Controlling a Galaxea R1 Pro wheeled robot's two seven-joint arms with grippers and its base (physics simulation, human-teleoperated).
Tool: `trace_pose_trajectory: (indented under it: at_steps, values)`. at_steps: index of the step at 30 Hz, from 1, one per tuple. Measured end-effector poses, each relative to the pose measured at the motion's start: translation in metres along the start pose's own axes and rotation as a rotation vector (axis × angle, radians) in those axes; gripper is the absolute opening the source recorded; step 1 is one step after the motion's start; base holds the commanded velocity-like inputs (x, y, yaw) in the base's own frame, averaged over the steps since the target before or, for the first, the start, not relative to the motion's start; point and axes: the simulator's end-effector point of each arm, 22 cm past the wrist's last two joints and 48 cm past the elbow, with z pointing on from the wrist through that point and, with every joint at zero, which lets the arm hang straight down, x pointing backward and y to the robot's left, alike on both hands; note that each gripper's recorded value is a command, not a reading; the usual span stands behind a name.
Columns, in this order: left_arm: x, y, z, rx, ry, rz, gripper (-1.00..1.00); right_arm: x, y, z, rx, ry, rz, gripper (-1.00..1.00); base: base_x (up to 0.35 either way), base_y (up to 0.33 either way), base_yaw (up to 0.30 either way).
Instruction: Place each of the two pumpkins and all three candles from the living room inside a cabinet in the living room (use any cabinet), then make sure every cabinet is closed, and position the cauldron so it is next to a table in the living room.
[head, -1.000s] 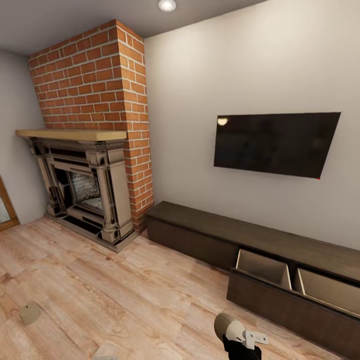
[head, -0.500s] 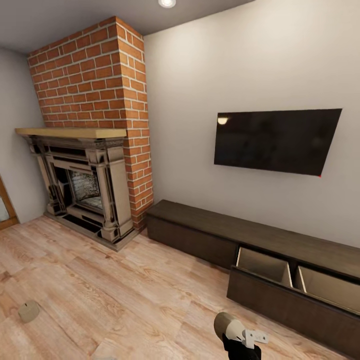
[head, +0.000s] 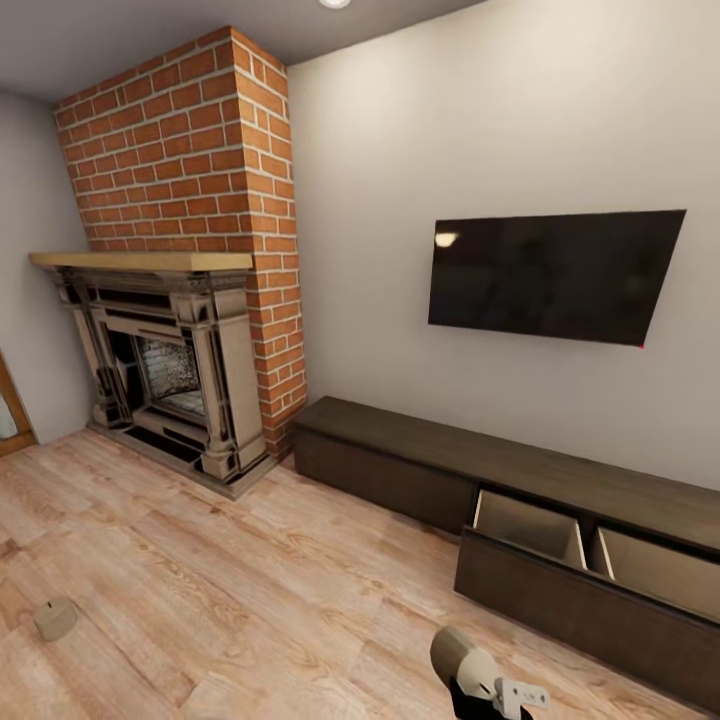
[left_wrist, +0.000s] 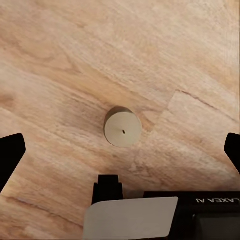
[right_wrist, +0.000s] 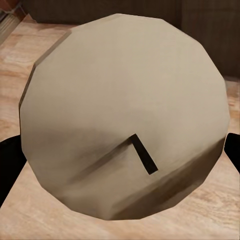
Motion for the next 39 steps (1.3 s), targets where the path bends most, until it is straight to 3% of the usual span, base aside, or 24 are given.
trace_pose_trajectory:
  at_steps: [39]
  values:
    - [0.022, 0.002, 0.067, 0.006, -0.013, 0.006, 1.00, 0.063, -0.016, 0.034, 0.003, 0.004, -0.003, -1.00, 0.000, 0.000, 0.000]
